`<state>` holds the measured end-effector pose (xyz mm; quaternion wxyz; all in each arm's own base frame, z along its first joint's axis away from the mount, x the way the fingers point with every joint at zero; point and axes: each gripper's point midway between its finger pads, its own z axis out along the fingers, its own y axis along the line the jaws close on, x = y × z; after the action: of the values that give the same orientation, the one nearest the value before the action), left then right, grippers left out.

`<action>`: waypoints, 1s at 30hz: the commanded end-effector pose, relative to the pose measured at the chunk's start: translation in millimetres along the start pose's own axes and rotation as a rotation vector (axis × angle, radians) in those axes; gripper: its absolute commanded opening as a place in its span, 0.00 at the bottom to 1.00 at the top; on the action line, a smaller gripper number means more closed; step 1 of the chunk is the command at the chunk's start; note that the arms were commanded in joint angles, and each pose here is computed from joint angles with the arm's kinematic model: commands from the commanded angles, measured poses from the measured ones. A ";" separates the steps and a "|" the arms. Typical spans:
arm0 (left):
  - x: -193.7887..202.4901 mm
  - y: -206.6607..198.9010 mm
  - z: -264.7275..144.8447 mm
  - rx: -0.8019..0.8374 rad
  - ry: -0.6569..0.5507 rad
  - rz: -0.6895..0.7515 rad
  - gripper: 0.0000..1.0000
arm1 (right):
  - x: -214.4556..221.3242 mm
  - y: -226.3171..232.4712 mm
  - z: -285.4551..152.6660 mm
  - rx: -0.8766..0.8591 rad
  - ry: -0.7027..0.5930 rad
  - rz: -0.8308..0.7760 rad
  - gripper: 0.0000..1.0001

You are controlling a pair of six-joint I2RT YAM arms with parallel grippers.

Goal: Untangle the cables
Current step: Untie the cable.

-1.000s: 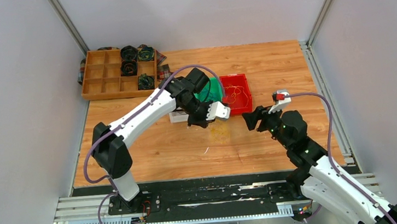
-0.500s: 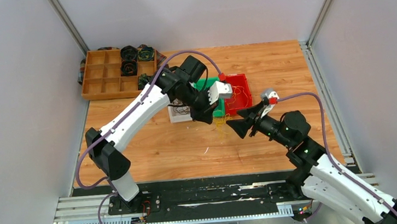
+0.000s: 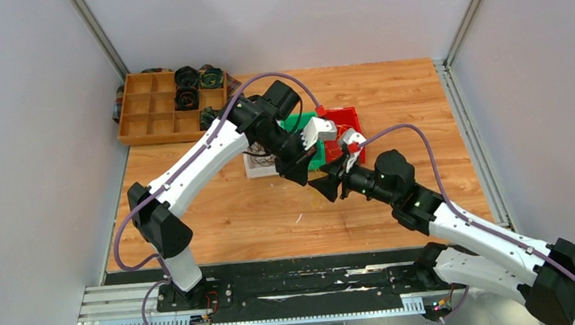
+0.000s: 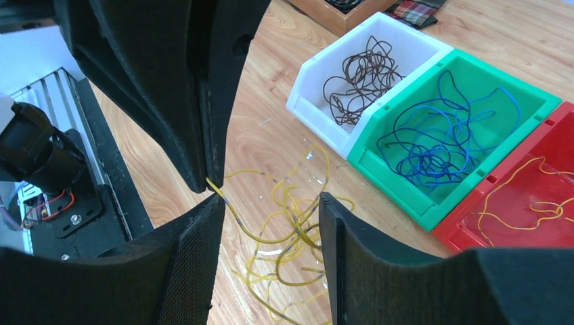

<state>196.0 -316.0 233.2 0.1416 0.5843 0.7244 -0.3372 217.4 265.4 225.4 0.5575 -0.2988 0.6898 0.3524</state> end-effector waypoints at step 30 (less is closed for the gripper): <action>-31.0 -35.4 -55.5 0.004 -0.134 -0.010 0.01 | 23.6 -31.9 -2.2 0.202 -0.032 0.029 0.31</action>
<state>187.6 -315.8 275.3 0.1498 0.5569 0.7224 -0.3815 237.7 249.7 205.2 0.5871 -0.2518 0.7111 0.2936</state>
